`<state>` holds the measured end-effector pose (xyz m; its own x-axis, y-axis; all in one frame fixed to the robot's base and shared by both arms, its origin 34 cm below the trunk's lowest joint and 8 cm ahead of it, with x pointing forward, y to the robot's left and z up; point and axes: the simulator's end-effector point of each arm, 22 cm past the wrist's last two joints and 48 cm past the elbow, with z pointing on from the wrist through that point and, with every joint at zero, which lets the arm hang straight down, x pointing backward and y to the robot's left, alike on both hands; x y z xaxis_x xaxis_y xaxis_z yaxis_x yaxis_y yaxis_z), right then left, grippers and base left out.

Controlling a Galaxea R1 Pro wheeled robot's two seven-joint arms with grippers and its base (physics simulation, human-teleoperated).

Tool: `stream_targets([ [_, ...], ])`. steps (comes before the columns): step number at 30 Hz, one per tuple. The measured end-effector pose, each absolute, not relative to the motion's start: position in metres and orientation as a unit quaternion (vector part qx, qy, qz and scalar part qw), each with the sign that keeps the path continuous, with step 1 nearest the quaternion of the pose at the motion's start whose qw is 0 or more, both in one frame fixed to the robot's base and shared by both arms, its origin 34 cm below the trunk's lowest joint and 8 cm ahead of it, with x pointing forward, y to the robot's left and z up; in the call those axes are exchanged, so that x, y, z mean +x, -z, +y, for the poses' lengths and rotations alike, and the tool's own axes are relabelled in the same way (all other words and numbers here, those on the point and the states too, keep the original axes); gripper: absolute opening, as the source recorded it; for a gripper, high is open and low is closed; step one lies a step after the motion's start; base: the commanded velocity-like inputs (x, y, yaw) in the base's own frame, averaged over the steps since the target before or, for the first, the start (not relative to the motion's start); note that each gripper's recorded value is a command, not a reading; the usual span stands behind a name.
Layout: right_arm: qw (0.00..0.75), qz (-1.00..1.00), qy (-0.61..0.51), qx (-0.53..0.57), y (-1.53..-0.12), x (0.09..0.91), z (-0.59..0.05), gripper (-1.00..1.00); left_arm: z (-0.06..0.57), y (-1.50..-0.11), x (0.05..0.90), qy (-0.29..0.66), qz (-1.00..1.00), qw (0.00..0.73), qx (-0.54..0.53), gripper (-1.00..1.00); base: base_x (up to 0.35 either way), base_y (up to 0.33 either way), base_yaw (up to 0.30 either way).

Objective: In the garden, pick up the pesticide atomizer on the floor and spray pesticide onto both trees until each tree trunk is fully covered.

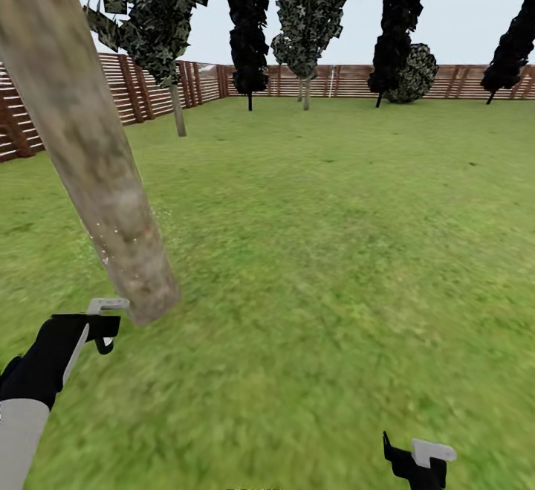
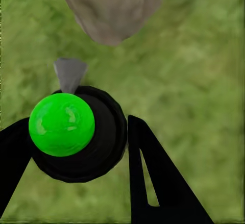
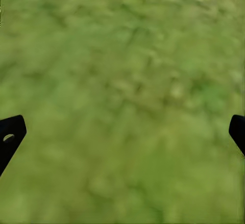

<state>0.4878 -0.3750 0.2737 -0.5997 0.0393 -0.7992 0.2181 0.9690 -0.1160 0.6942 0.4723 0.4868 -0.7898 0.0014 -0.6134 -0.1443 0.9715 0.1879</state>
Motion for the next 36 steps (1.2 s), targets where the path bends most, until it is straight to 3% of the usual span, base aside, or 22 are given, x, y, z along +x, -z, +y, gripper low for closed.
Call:
stream_targets([
  [13, 0.442, 0.888, 0.101, 0.072, -0.274, 0.488, -0.375, 1.0, 0.461, -0.447, 0.671, -0.096, 0.954, 0.281, -0.044, -1.0, 0.137, -0.219, 0.202],
  [23, 0.441, 0.889, 0.101, 0.073, -0.274, 0.488, -0.375, 1.0, 0.458, -0.454, 0.677, -0.093, 0.953, 0.285, -0.04, -1.0, 0.018, -0.01, 0.091],
  [29, 0.441, 0.889, 0.101, 0.072, -0.274, 0.488, -0.375, 1.0, 0.465, -0.464, 0.679, -0.089, 0.963, 0.248, -0.062, -1.0, 0.0, 0.0, 0.016],
  [36, 0.441, 0.889, 0.101, 0.073, -0.274, 0.488, -0.375, 1.0, 0.444, -0.464, 0.694, -0.077, 0.956, 0.277, -0.053, -1.0, 0.002, 0.0, 0.129],
])
